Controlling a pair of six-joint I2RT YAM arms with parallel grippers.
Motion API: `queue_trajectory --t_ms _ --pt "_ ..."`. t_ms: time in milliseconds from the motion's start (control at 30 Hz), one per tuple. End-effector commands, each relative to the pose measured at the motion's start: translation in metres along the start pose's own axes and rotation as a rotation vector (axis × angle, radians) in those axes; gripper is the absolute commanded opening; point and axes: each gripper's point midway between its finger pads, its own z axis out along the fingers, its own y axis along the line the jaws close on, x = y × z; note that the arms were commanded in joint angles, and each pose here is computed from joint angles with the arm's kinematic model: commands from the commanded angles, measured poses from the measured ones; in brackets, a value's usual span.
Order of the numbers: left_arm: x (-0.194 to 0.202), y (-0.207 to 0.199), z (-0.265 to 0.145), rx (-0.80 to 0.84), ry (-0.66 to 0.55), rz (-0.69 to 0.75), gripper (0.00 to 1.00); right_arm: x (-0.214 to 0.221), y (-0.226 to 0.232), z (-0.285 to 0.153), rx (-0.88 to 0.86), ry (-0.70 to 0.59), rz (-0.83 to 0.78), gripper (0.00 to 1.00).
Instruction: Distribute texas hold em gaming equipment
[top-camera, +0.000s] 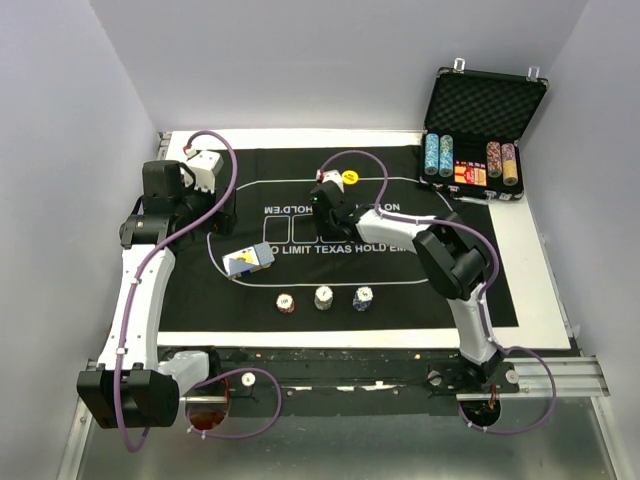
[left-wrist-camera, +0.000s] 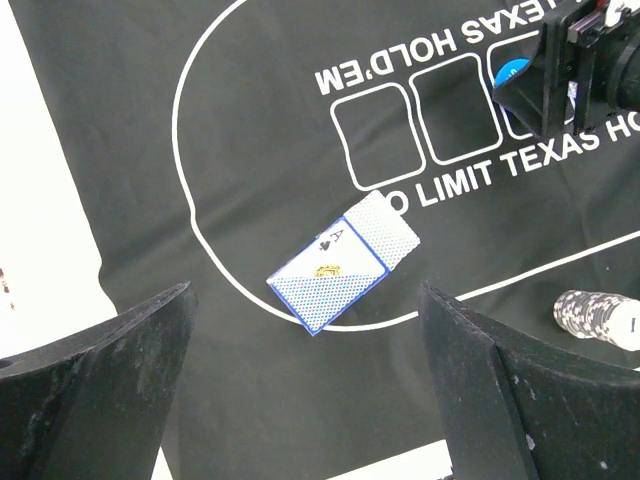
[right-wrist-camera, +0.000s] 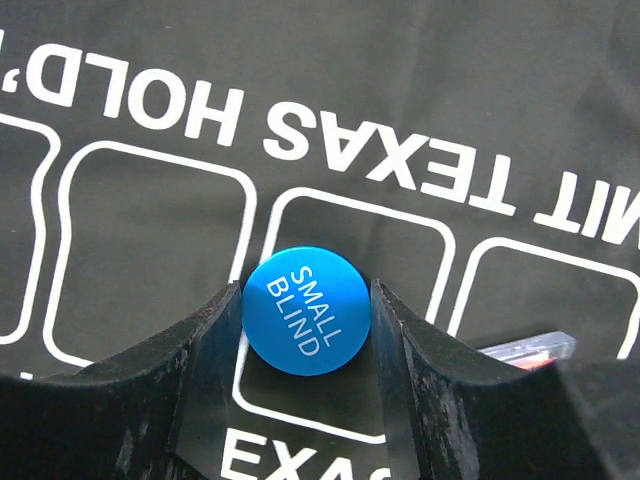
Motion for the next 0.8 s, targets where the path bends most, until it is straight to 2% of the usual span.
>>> queue_trajectory --t_ms 0,367,767 --pt "0.004 0.002 -0.005 -0.017 0.0 0.008 0.99 0.02 0.02 0.009 0.007 0.056 -0.057 0.51" --pt "0.014 0.003 -0.008 -0.019 0.014 0.01 0.99 -0.013 0.137 0.035 -0.19 0.006 -0.057 0.5" --pt "0.017 0.012 -0.014 -0.031 0.012 0.019 0.99 -0.016 0.222 0.052 -0.47 0.004 0.074 0.5"
